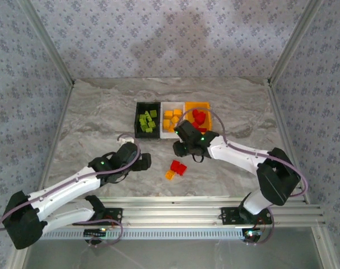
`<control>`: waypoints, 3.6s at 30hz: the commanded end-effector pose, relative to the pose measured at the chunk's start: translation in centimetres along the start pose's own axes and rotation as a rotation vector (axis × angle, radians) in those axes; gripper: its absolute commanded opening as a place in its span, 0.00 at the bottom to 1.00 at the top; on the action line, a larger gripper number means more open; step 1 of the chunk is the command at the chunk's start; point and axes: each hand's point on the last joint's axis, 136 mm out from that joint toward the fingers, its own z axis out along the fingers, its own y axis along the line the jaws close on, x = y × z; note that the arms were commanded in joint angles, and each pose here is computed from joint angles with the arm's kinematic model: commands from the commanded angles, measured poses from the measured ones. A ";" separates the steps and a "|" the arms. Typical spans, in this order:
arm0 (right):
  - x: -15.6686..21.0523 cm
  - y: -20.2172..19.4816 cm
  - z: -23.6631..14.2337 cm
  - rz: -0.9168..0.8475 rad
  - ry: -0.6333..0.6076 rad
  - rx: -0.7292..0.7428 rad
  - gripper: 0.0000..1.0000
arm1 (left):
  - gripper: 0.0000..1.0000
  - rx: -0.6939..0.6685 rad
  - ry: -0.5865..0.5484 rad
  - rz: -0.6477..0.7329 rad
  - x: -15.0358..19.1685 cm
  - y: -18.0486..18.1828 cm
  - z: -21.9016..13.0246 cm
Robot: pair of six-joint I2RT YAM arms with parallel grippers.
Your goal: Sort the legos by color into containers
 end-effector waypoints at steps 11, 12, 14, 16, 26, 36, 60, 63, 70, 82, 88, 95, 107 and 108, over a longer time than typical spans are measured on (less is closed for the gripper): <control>-14.0 8.3 5.7 -0.044 -0.147 -0.185 0.31 | 1.00 -0.019 0.013 -0.031 1.5 2.3 -1.2; -14.6 8.1 6.6 -0.038 -0.140 -0.180 0.31 | 0.99 -0.017 0.011 -0.031 1.5 2.3 -1.3; -15.6 7.9 8.2 -0.014 -0.133 -0.188 0.31 | 0.99 -0.012 0.011 -0.028 1.5 2.2 -1.4; -16.6 7.6 9.3 0.008 -0.139 -0.190 0.33 | 0.99 -0.009 0.011 -0.028 1.4 2.1 -1.3; -21.2 7.4 6.2 0.038 -0.243 -0.252 0.63 | 1.00 0.024 0.006 0.001 0.9 1.2 -1.3; -16.2 3.5 -1.5 0.103 -0.313 -0.207 0.64 | 1.00 0.179 0.049 0.117 -1.0 -5.1 0.2; -1.7 -9.6 -8.4 0.339 -0.325 -0.002 0.66 | 0.86 0.152 0.236 0.375 3.3 -13.0 9.0; -2.0 -9.7 -8.4 0.348 -0.334 -0.006 0.66 | 0.81 0.115 0.263 0.378 4.6 -11.6 9.1; -2.6 -10.0 -9.2 0.359 -0.362 -0.008 0.66 | 0.75 0.000 0.256 0.379 5.1 -7.7 8.1; -2.4 -10.0 -9.5 0.364 -0.365 -0.012 0.67 | 0.93 0.170 0.215 0.362 3.0 -12.1 4.3; -1.8 -10.3 -9.2 0.368 -0.354 -0.007 0.67 | 0.88 0.171 0.312 0.369 6.2 -11.5 5.6; -1.9 -10.7 -9.8 0.376 -0.369 0.003 0.66 | 0.67 0.163 0.344 0.378 7.5 -11.3 7.0; -1.8 -11.5 -10.7 0.399 -0.388 0.021 0.67 | 0.37 0.162 0.295 0.405 4.9 -12.8 6.2; -1.7 -11.6 -10.8 0.402 -0.388 0.023 0.67 | 0.36 0.175 0.272 0.402 3.9 -13.4 5.9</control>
